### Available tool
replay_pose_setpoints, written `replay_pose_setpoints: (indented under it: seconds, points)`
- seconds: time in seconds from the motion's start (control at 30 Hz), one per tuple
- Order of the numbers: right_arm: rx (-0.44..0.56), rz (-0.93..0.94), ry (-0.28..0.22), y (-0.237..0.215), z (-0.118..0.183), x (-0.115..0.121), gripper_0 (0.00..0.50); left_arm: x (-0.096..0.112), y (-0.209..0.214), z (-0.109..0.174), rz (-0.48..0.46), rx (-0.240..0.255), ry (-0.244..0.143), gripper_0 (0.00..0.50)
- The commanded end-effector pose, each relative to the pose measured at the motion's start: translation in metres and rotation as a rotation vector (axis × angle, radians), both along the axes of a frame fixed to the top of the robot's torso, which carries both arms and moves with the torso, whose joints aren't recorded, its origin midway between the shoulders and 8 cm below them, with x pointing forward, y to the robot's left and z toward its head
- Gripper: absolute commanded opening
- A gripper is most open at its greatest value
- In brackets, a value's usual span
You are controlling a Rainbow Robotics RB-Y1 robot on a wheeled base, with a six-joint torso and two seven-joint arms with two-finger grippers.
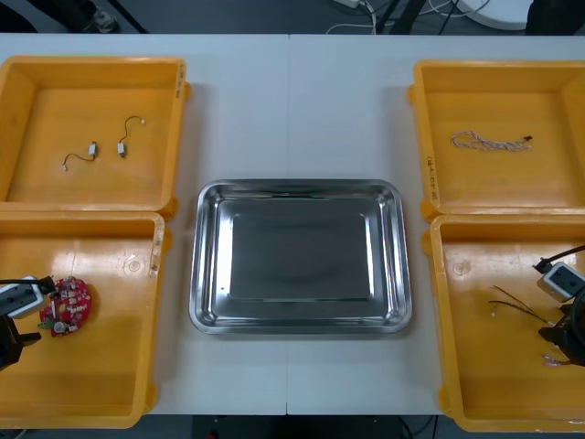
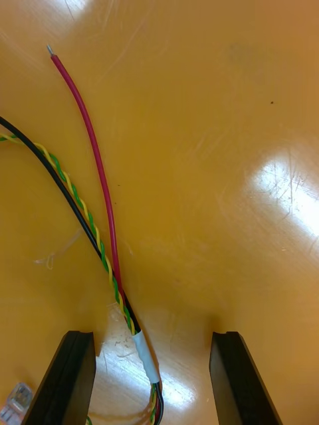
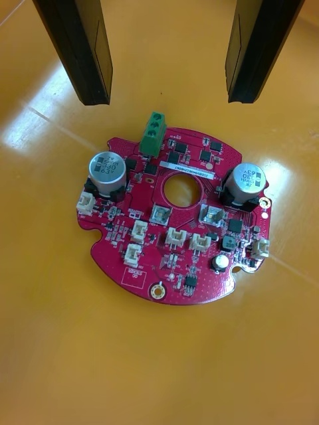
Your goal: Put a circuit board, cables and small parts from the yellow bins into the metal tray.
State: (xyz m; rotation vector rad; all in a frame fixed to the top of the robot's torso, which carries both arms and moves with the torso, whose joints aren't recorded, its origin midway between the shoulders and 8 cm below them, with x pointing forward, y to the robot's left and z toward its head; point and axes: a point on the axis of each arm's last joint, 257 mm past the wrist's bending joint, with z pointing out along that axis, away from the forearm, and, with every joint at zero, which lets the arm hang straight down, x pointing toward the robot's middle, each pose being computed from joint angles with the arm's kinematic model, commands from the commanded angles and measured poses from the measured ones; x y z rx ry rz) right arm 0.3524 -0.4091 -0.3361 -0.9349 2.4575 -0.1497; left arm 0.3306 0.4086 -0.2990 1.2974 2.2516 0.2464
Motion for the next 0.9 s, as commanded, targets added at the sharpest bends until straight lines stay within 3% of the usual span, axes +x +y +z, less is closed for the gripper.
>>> replay_pose_setpoints:
  seconds: [0.03,0.33,0.9]
  points:
    - [-0.007,0.009,0.017,0.003,-0.012,-0.011,0.500,-0.011,0.011,-0.008,-0.078,0.070,0.028,0.500]
    - [-0.015,0.005,0.021,0.000,-0.015,-0.014,0.500,-0.007,0.010,-0.018,-0.074,0.059,0.028,0.500]
    - [0.007,-0.013,0.025,0.008,-0.022,-0.016,0.500,0.007,0.007,-0.010,-0.070,0.043,0.002,0.500]
